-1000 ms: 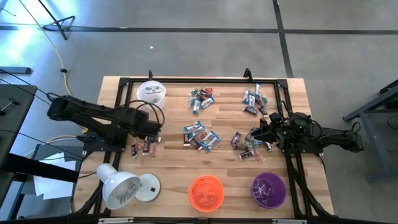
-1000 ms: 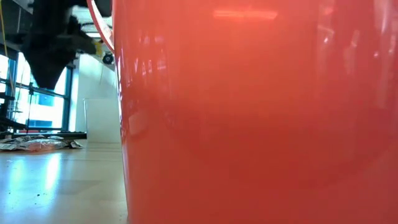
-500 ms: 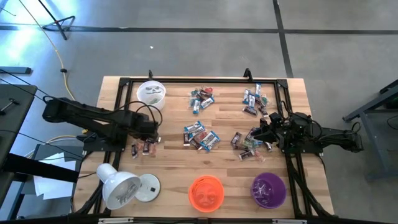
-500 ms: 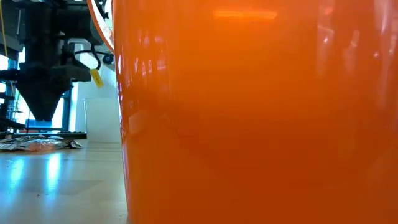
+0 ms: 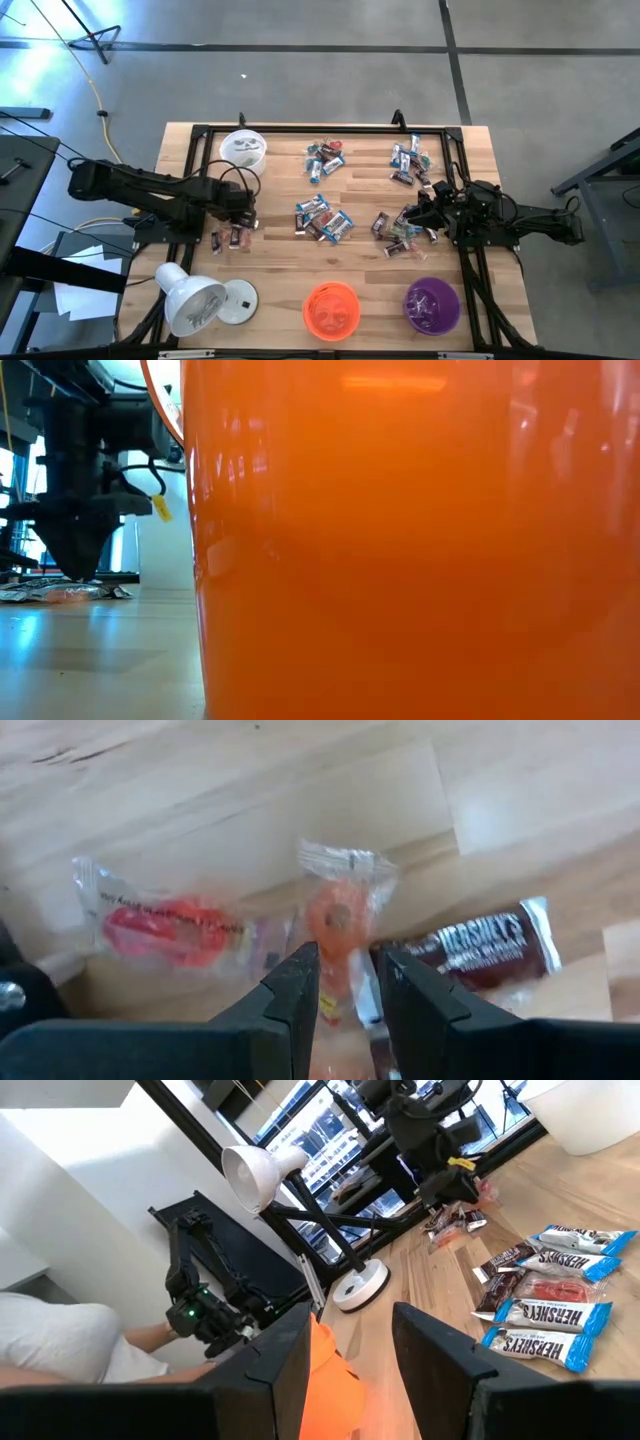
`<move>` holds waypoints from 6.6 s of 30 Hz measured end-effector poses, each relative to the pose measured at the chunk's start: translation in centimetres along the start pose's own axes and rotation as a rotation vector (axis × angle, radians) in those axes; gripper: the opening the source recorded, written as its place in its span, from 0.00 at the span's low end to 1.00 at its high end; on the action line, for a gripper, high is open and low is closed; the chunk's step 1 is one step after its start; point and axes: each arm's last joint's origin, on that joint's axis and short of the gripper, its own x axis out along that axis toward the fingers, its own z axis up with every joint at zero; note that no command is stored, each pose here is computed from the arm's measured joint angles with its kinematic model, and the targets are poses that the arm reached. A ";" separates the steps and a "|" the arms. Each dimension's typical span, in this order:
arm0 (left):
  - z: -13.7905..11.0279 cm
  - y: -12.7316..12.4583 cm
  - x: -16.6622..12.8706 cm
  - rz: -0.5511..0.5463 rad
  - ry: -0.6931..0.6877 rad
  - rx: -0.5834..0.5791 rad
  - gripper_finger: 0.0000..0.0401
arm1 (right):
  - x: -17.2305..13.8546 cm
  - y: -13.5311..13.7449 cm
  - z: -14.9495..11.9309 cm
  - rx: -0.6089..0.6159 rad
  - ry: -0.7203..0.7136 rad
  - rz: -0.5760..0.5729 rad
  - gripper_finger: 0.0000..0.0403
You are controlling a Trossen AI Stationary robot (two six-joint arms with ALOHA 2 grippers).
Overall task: Organize candy in baskets
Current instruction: Put the orange gummy into the white bucket, then put the red gummy into the white bucket
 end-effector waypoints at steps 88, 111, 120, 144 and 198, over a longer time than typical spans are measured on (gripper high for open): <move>13.9 1.7 -15.5 0.160 -0.408 0.220 0.01 | 0.0 0.0 0.0 0.000 0.000 0.000 0.34; 17.0 2.2 -12.0 0.065 -0.208 -0.027 0.19 | 0.0 0.0 0.0 0.001 0.001 0.000 0.34; 14.3 2.3 -12.5 0.046 0.004 0.078 0.19 | 0.0 0.0 0.0 0.000 0.000 0.000 0.34; 1.9 0.8 -13.1 -0.069 0.044 0.049 0.19 | 0.0 0.0 0.0 0.000 0.000 0.000 0.34; 0.0 -0.6 -5.8 0.309 0.327 1.084 0.33 | 0.0 0.0 0.0 0.000 0.000 0.000 0.34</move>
